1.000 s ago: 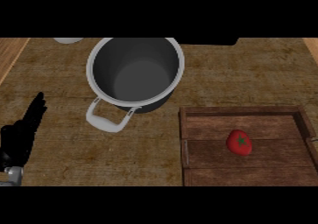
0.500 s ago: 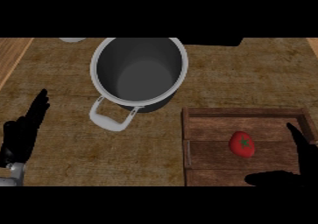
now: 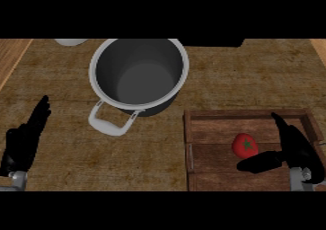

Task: Pick the tomato from the tray and place it in the pot

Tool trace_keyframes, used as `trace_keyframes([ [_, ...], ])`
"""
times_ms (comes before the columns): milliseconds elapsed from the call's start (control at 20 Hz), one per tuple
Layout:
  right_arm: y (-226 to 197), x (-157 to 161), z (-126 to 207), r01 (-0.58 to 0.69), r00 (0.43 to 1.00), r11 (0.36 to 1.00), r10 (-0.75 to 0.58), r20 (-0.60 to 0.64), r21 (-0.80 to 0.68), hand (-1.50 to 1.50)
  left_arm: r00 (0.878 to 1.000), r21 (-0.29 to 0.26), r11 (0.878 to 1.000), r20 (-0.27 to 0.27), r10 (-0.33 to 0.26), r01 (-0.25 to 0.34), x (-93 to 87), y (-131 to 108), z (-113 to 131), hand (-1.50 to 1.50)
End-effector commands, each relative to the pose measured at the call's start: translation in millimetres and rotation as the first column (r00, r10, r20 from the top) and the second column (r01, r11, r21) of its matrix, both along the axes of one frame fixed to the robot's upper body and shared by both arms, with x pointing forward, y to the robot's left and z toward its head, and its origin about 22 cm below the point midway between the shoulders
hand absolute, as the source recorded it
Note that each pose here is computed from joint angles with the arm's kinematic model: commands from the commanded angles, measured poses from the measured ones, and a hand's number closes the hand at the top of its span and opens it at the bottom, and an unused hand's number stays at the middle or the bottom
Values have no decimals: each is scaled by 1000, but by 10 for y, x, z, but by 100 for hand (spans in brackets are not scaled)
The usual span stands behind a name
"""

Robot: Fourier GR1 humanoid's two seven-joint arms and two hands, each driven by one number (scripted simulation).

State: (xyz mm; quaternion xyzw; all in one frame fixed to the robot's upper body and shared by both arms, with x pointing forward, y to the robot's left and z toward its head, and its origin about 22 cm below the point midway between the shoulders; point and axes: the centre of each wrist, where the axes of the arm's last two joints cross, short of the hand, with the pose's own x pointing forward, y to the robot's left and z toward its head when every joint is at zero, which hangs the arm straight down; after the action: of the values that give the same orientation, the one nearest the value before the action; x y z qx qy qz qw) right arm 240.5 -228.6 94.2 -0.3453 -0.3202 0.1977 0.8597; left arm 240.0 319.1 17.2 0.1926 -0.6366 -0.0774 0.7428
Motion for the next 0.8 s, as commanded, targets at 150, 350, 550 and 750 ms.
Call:
trace_keyframes([
  [150,159,373,-19,83,971,993,-99,-216,-82,-150,1000,5,1000,6,0,0,-10,83,38,0],
  [350,247,502,-34,66,961,996,-81,-263,-63,-150,1000,-3,1000,4,21,-21,12,112,-29,0],
  [550,203,528,-185,67,952,995,-85,-295,-70,-150,999,13,999,6,32,-32,8,207,5,0],
  [750,325,602,-237,82,950,994,-101,-297,-76,-150,1000,-5,1000,-1,6,-6,-45,71,-64,0],
])
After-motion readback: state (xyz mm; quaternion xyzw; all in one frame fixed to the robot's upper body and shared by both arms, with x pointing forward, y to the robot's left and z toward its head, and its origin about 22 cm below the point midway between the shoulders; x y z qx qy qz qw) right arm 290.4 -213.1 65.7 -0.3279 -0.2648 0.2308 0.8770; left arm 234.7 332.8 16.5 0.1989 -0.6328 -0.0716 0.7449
